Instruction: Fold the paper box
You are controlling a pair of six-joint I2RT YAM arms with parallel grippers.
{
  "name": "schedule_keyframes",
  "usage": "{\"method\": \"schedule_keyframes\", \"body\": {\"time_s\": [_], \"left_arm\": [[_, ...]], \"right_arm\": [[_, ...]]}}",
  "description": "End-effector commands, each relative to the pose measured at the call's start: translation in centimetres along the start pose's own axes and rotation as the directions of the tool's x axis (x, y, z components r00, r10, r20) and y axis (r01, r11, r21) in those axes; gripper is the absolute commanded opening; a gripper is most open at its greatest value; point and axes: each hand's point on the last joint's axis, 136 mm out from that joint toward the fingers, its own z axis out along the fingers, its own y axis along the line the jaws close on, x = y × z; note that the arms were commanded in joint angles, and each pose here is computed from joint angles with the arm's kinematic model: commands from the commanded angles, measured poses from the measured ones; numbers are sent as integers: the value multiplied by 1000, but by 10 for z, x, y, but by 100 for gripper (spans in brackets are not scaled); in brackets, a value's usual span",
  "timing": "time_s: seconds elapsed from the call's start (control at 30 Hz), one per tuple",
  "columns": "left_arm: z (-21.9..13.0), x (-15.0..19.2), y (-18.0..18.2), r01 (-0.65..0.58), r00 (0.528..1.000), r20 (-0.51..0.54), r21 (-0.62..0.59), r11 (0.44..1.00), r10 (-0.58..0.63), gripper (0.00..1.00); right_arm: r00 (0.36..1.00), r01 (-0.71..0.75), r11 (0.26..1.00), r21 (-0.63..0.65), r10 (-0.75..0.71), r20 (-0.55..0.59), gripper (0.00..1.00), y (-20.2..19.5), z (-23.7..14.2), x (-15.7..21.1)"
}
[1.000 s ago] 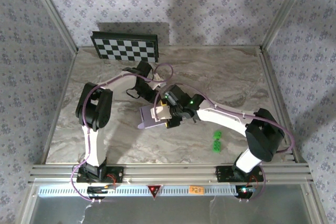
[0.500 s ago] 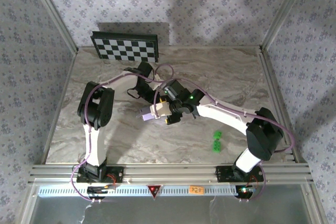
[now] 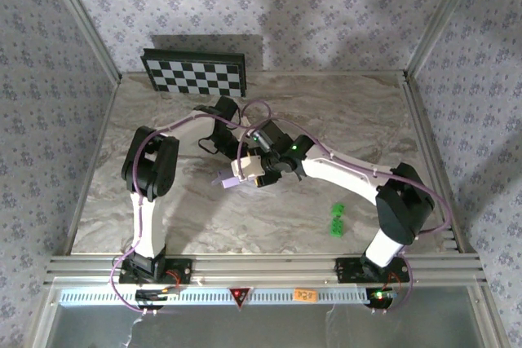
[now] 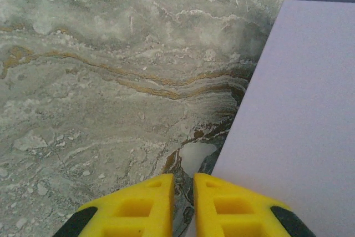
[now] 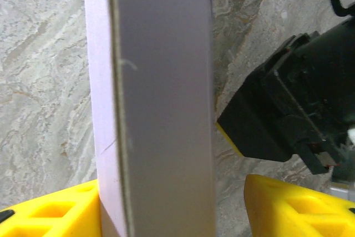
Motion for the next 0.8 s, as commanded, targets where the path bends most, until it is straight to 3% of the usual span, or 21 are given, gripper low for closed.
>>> {"method": "schedule_keyframes", "body": {"time_s": [0.0,0.2,0.47,0.57,0.77], "left_arm": [[5,5,-5,0,999,-38,23,1000,1,18],[-9,-7,-11,-11,1000,11,30,999,11,23],[-65,-29,-17,29,982,184,16,999,-31,31],[-96,-37,-10,74,954,294,-18,997,-66,34],[-159,-20,9,247,873,451,-81,966,-185,41]], "right_arm": [[999,34,999,11,-34,11,62,-12,-2,-3],[1000,23,1000,-8,-23,19,55,-15,-7,-2],[998,-61,992,-112,61,3,45,-10,-26,0],[994,-113,984,-141,113,-4,43,-8,-34,-2],[975,-221,961,-165,214,-59,42,-10,-32,5]]}}
